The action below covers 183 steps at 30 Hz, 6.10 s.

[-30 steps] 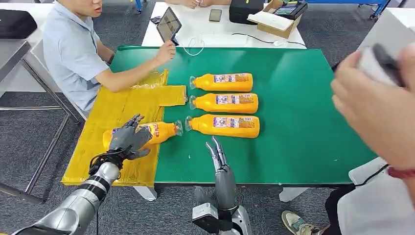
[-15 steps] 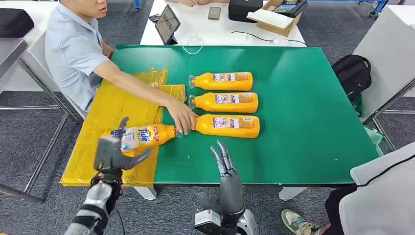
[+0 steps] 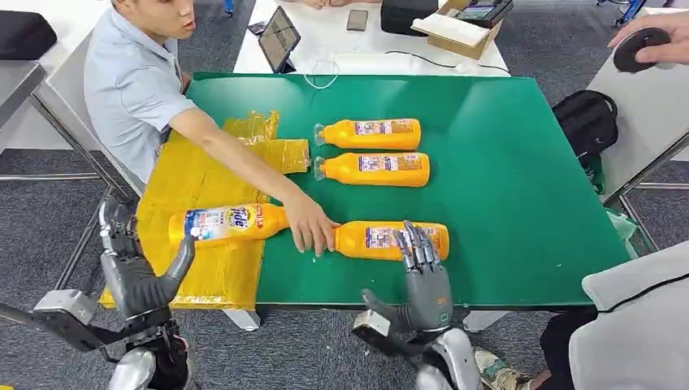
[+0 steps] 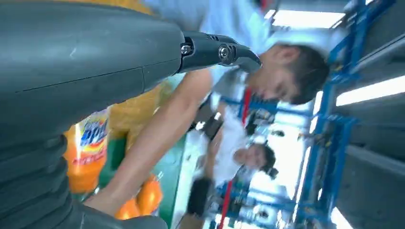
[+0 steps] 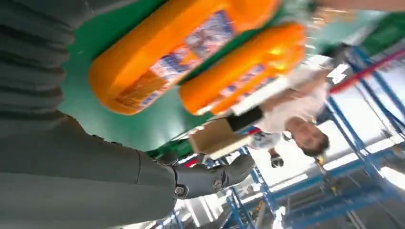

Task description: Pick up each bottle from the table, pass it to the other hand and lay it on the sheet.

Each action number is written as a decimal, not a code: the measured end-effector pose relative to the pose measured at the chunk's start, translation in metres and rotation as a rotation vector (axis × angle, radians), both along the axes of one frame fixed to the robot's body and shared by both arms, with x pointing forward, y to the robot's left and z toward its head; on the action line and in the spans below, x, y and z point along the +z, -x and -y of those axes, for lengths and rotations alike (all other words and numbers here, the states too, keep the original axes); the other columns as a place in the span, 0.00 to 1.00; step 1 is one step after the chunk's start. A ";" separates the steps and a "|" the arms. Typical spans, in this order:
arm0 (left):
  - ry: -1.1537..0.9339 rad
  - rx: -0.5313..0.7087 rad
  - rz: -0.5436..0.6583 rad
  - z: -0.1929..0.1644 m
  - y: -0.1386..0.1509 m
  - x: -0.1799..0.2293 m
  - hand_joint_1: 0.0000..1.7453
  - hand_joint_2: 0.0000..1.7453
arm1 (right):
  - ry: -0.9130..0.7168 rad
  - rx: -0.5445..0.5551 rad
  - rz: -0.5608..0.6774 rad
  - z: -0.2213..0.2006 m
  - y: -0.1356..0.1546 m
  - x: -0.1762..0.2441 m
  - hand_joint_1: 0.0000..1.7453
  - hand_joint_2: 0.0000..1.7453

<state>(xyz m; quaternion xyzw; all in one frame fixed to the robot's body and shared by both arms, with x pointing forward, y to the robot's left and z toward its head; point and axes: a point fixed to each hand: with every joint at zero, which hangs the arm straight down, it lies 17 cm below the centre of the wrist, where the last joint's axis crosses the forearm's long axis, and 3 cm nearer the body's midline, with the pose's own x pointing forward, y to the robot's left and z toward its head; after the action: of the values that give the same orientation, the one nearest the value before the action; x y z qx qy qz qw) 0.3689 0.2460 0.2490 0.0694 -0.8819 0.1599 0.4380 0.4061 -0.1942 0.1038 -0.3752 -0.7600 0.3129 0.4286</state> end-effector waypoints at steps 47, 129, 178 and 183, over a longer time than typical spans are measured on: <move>-0.197 -0.101 -0.062 0.088 -0.017 -0.005 0.00 1.00 | 0.350 -0.157 -0.411 0.064 -0.107 -0.090 0.00 1.00; 0.180 -0.759 -0.353 0.197 0.016 -0.120 0.00 1.00 | -0.496 0.243 -0.199 -0.057 -0.053 0.000 1.00 1.00; 0.570 -0.759 -0.290 0.152 -0.015 -0.071 1.00 1.00 | -0.428 0.590 -0.203 -0.223 0.032 0.011 0.00 0.00; 0.610 -0.765 -0.218 0.136 -0.010 -0.051 1.00 1.00 | -0.370 0.589 0.033 -0.213 0.055 0.053 0.00 0.00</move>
<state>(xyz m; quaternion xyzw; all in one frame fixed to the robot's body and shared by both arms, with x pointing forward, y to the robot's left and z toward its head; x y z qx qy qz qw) 0.3791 0.1103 0.1983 -0.3739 -0.7064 0.2301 0.5552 0.3515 0.0193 0.1572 -0.0608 -0.8863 0.2738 0.3685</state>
